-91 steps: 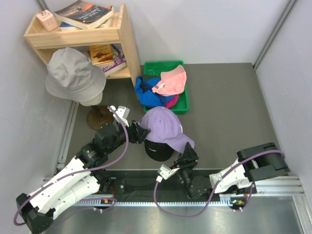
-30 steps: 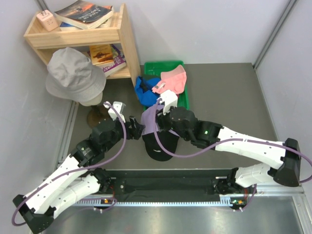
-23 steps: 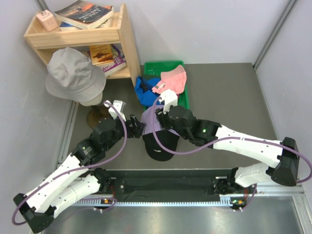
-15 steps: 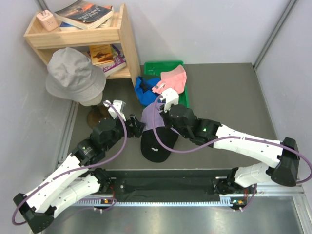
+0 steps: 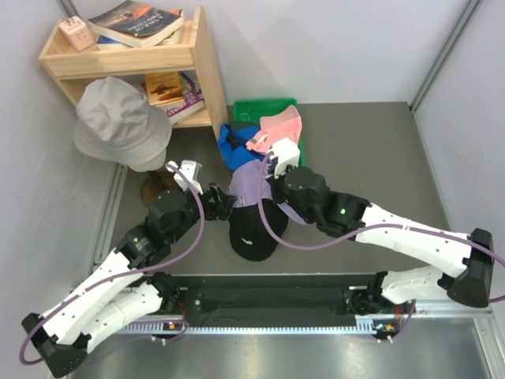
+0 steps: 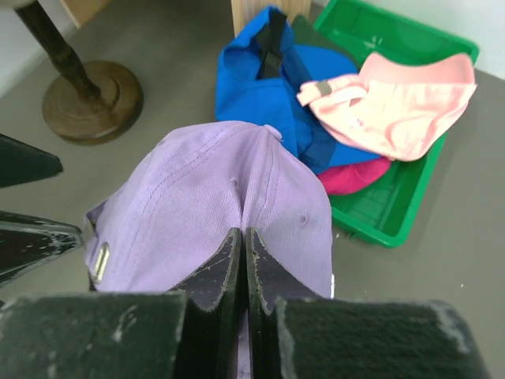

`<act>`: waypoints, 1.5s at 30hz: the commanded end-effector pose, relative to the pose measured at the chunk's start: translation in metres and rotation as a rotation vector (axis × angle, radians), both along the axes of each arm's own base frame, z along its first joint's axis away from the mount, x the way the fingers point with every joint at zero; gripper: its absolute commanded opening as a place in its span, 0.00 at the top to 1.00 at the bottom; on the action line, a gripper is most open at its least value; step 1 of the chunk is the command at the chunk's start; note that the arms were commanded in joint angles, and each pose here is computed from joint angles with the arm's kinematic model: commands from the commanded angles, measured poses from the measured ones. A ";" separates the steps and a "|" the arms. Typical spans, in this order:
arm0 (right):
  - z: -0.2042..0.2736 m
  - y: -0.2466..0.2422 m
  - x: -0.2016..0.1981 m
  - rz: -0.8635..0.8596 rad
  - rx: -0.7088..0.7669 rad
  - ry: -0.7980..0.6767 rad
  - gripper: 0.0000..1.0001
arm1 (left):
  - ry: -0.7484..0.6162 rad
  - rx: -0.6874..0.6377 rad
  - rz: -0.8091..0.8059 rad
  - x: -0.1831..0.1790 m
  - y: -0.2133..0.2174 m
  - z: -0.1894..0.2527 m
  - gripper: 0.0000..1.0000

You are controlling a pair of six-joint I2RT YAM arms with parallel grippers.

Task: Stack the hats

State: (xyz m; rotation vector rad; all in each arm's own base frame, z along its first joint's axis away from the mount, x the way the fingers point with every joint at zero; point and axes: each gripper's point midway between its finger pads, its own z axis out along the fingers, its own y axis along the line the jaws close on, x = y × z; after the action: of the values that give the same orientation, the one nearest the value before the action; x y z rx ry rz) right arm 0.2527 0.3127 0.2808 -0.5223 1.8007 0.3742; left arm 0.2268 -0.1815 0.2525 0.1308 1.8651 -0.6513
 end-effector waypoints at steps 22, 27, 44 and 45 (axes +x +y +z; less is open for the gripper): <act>0.029 -0.019 -0.064 0.042 -0.014 -0.245 1.00 | -0.106 -0.072 0.037 0.009 0.002 0.042 0.19; 0.013 -0.016 -0.072 0.060 -0.056 -0.247 1.00 | -0.107 -0.087 0.024 0.009 -0.002 0.045 0.18; -0.014 -0.012 -0.079 0.058 -0.104 -0.223 1.00 | -0.107 -0.172 -0.172 0.012 -0.054 0.061 0.22; -0.014 -0.012 -0.079 0.056 -0.105 -0.223 1.00 | -0.104 -0.179 -0.207 0.008 -0.058 0.062 0.23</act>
State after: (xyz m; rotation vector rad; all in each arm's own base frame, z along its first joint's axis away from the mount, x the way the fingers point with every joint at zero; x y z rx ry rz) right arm 0.1773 0.2958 0.2606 -0.6990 1.6074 0.2197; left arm 0.2367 -0.2251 0.2674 0.2165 1.8352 -0.8084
